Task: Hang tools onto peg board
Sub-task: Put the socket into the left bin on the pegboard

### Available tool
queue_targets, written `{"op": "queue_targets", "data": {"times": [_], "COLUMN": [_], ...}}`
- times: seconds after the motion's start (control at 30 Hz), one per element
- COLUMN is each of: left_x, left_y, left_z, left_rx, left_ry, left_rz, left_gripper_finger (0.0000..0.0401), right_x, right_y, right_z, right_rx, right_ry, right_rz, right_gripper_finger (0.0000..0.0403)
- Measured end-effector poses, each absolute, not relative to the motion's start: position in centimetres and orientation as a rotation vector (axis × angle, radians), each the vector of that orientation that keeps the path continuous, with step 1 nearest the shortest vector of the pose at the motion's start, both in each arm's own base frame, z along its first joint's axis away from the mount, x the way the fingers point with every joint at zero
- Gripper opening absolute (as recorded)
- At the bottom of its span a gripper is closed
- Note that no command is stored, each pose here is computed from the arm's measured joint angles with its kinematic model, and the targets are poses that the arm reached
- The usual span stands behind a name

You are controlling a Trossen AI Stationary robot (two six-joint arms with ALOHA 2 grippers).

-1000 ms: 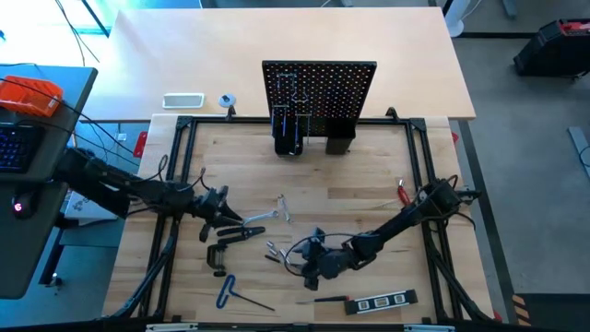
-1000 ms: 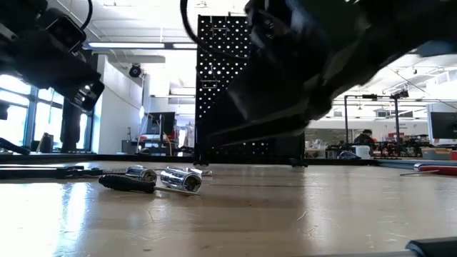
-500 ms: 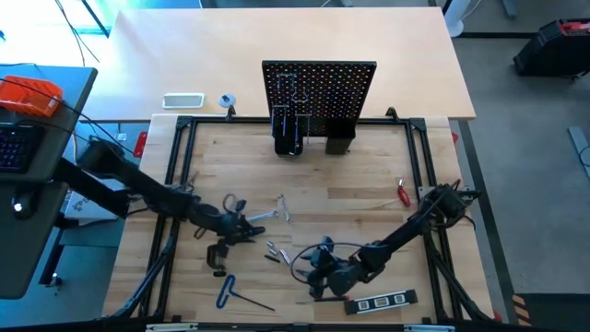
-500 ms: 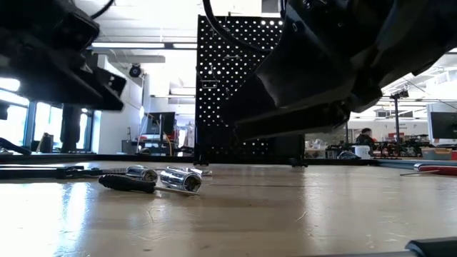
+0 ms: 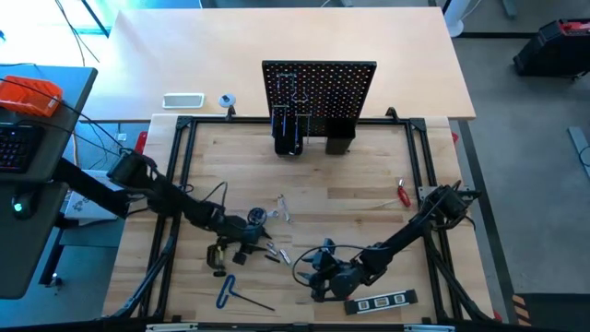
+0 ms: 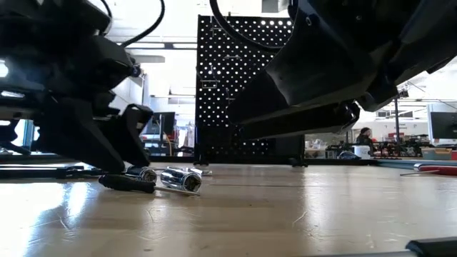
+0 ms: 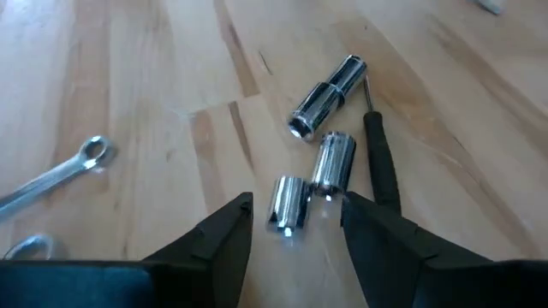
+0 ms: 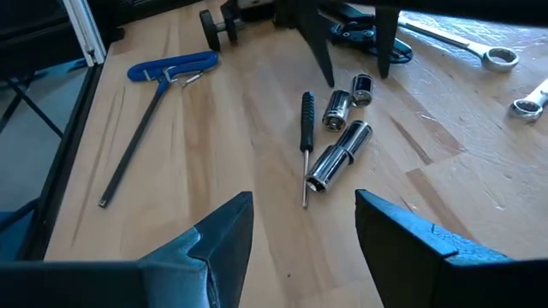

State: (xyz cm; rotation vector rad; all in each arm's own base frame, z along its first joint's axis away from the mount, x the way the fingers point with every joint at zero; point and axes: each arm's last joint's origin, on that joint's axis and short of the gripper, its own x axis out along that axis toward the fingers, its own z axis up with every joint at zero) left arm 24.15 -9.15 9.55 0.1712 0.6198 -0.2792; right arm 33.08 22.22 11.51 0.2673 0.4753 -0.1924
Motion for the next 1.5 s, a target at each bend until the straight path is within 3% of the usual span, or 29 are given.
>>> {"op": "queue_targets", "data": {"times": [0.27, 0.57, 0.83, 1.17, 1.5], "left_x": [26.0, 26.0, 25.8, 26.1, 27.0], "left_y": [-9.6, -9.6, -9.3, -5.6, 3.0], "left_z": [8.2, 8.4, 9.2, 13.4, 17.5], "left_rx": [0.192, 0.218, 0.258, 0.385, 0.381], "left_ry": [0.685, 0.689, 0.671, 0.619, 0.406], "left_rz": [-0.279, -0.293, -0.249, 0.031, 0.435], "left_gripper_finger": [0.0163, 0.0052, 0.0052, 0.0052, 0.0052], "right_x": [32.9, 32.7, 32.7, 32.6, 32.6], "right_y": [22.4, 22.7, 22.7, 22.7, 22.3], "right_z": [11.5, 11.5, 11.5, 11.4, 11.2], "right_rx": [0.266, 0.254, 0.249, 0.22, 0.178], "right_ry": [0.476, 0.476, 0.475, 0.484, 0.493], "right_rz": [-0.187, -0.191, -0.193, -0.195, -0.229], "right_gripper_finger": [0.02, 0.02, 0.02, 0.02, 0.02]}}
